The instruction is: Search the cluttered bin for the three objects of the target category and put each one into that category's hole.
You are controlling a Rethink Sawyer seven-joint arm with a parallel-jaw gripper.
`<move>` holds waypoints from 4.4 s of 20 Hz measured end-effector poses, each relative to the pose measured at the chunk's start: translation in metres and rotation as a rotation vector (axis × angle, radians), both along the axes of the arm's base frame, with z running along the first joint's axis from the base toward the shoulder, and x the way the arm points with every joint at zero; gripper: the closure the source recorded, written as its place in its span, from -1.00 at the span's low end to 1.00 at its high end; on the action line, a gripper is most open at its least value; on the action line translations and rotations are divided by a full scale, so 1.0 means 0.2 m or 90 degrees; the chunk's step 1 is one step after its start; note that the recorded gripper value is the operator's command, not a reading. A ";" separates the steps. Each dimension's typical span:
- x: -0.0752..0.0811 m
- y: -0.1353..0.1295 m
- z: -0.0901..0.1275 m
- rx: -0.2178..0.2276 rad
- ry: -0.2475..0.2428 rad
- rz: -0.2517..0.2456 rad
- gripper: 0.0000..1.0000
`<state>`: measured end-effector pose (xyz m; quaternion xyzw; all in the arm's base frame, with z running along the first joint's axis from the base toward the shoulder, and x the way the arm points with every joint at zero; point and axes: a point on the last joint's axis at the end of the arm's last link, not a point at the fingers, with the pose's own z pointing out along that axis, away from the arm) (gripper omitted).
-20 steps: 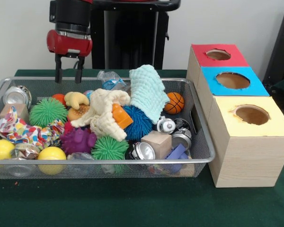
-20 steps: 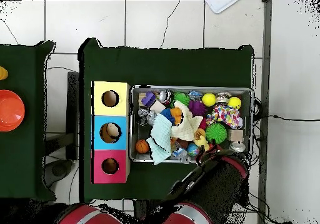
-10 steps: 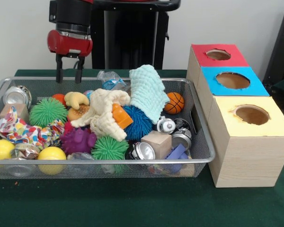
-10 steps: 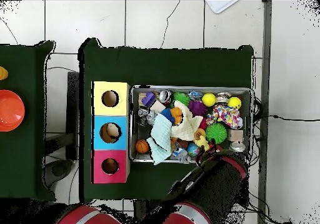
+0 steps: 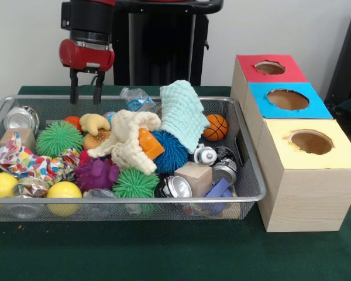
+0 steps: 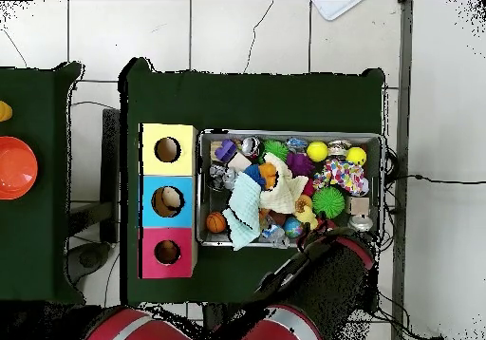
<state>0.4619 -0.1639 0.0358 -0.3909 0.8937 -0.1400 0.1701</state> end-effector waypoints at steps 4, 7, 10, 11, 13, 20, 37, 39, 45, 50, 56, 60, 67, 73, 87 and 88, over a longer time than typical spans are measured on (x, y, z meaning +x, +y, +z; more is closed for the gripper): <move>0.00 0.01 -0.01 0.002 -0.002 -0.008 -1.00; 0.00 0.01 -0.03 0.004 -0.002 -0.013 -1.00; 0.00 0.02 -0.04 0.005 -0.001 -0.019 -1.00; 0.00 0.02 -0.05 0.006 -0.002 -0.020 -1.00; 0.00 0.03 -0.05 0.006 -0.002 -0.022 -1.00; 0.00 0.03 -0.06 0.007 -0.003 -0.025 -1.00; -0.01 0.00 -0.12 0.002 0.010 -0.009 -1.00; -0.01 0.00 -0.13 0.001 0.010 -0.006 -1.00; 0.00 -0.03 -0.13 -0.006 0.005 0.006 -1.00; 0.02 -0.04 -0.13 -0.010 0.000 0.012 -1.00; 0.03 -0.03 -0.14 -0.014 -0.003 0.021 -1.00; 0.04 -0.01 -0.14 -0.016 -0.002 0.029 -1.00; 0.06 0.05 -0.14 -0.017 -0.002 0.046 -1.00; 0.07 0.08 -0.14 -0.017 -0.003 0.054 -1.00; 0.12 0.05 -0.13 -0.003 -0.026 0.044 1.00; 0.14 0.04 -0.13 0.002 -0.031 0.047 1.00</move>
